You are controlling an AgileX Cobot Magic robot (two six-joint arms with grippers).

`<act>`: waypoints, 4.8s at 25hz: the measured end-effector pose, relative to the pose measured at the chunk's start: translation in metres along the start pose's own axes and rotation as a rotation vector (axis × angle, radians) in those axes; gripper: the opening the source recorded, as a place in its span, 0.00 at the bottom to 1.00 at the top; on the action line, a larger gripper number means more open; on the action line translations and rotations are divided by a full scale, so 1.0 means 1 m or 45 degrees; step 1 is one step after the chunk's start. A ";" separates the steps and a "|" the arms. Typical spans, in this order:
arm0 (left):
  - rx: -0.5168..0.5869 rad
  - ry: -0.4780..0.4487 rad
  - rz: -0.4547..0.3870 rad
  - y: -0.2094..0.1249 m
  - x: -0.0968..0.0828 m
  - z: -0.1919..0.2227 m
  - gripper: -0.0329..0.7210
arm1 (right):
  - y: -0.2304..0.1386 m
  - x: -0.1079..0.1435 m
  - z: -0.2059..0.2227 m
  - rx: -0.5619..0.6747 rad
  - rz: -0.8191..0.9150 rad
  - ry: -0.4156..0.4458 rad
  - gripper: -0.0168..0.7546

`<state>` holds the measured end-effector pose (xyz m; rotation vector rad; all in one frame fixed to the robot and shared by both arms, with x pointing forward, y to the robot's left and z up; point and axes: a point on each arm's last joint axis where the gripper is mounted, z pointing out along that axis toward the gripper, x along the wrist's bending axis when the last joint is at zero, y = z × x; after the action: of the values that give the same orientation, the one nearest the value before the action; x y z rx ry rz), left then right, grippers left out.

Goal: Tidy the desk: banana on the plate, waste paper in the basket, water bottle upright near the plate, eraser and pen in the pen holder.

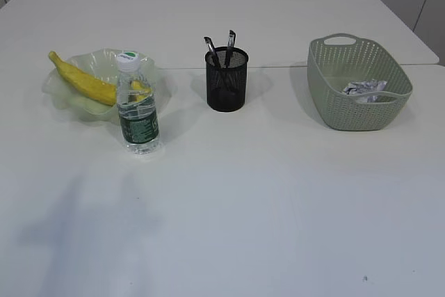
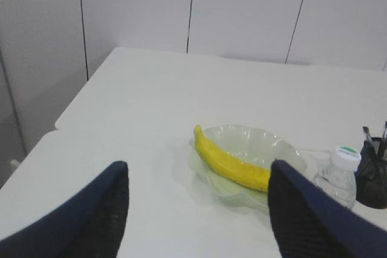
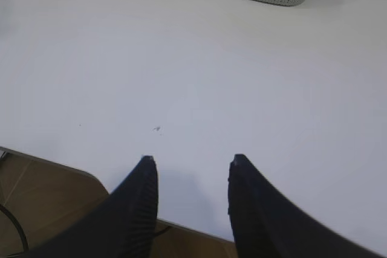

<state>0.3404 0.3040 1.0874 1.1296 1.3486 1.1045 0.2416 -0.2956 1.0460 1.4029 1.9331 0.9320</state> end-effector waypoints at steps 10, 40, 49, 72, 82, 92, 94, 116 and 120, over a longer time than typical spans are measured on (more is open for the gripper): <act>0.135 -0.078 0.245 -0.011 -0.004 -0.001 0.71 | 0.000 0.000 0.000 -0.002 0.000 0.000 0.41; 0.338 -0.147 0.244 -0.012 -0.006 -0.046 0.71 | 0.000 0.000 0.000 -0.002 0.000 0.000 0.41; 0.354 -0.186 0.233 -0.026 -0.003 -0.092 0.71 | 0.000 0.000 0.000 -0.002 0.000 0.000 0.41; 0.560 -0.160 0.252 -0.038 0.002 -0.108 0.70 | 0.000 0.000 0.000 -0.002 -0.001 -0.002 0.41; 0.581 -0.108 0.239 -0.040 0.005 -0.107 0.67 | 0.000 0.000 0.000 -0.002 -0.004 -0.005 0.40; 0.588 -0.096 0.245 -0.042 0.006 -0.106 0.67 | 0.000 0.000 0.000 -0.005 0.013 -0.029 0.40; 0.589 -0.103 0.240 -0.042 0.006 -0.106 0.67 | -0.001 0.000 -0.002 -0.020 0.040 -0.065 0.40; 0.587 -0.089 0.214 -0.042 0.006 -0.106 0.82 | -0.008 0.003 -0.010 -0.111 0.169 -0.267 0.40; 0.590 -0.120 0.188 -0.042 0.004 -0.106 0.80 | -0.008 0.003 -0.010 -0.111 0.172 -0.265 0.40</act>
<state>0.2318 0.2978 1.0524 1.6183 1.5077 0.8470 0.2281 -0.2960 1.0458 1.5293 1.6434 0.8825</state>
